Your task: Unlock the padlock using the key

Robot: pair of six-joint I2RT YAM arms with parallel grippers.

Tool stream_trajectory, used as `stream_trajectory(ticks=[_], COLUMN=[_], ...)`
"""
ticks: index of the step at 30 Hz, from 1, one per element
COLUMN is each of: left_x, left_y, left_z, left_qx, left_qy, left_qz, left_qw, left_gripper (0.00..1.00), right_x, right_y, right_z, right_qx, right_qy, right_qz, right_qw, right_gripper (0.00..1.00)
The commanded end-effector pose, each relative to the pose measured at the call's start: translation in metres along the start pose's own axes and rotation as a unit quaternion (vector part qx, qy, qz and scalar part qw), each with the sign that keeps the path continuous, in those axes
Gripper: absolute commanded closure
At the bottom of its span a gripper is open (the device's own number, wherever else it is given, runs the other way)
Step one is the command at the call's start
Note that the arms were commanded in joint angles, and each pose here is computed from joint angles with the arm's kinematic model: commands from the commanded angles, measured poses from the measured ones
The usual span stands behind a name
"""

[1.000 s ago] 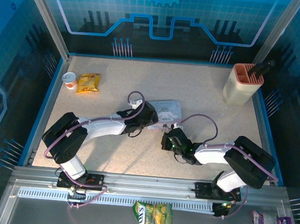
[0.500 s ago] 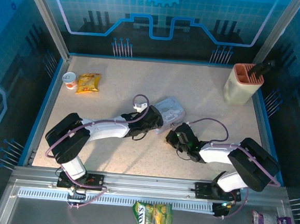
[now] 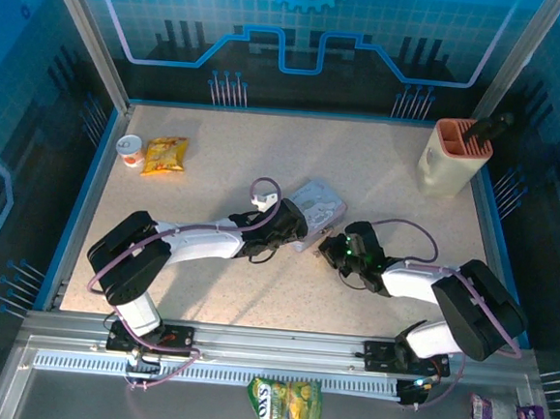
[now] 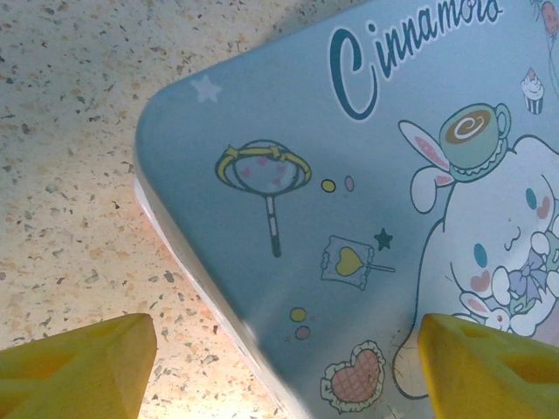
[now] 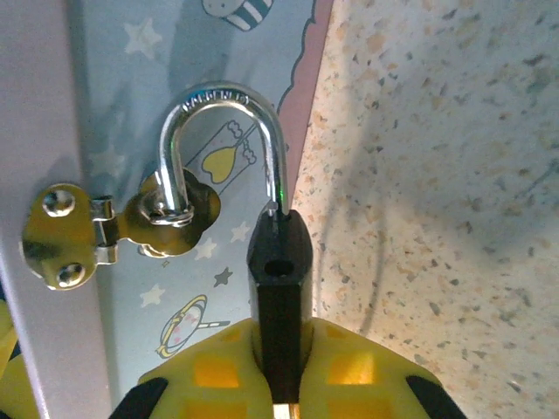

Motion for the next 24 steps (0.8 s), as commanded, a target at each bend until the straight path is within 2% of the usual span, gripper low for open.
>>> stream_trajectory(ticks=[1,6,15,24], left_x=[0.011,0.012,0.015,0.016], left_y=[0.05,0.048,0.047,0.037], left_z=[0.041,0.038,0.035,0.042], left_qx=[0.038,0.039,0.044,0.047], left_qy=[-0.077,-0.073,-0.076,-0.084], left_qz=[0.088,0.086,0.091,0.084], left_qw=[0.992,0.993,0.992,0.992], left_gripper=[0.22,0.22,0.21,0.21], right_x=[-0.004,0.0,-0.01,-0.031], right_y=[-0.016,-0.014,-0.011,-0.038], right_z=[0.003,0.014,0.034,0.006], right_qx=[0.012,-0.007,-0.086,-0.105], right_qy=[0.004,0.01,0.04,0.097], right_qz=[-0.011,0.019,0.017,-0.029], right_qw=[1.0,1.0,0.995,0.989], right_gripper=[1.0,1.0,1.0,1.0])
Point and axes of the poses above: each hand's point on the last joint's axis, 136 mm out from that joint toward the fingers, its own x axis out along the fingers, its own z axis along the line the jaws close on, y = z × x, the point moved 3 cm from there along -x, back along the fingers, and after that the axes turned 15 degrees about x, right-handed, at the moved point
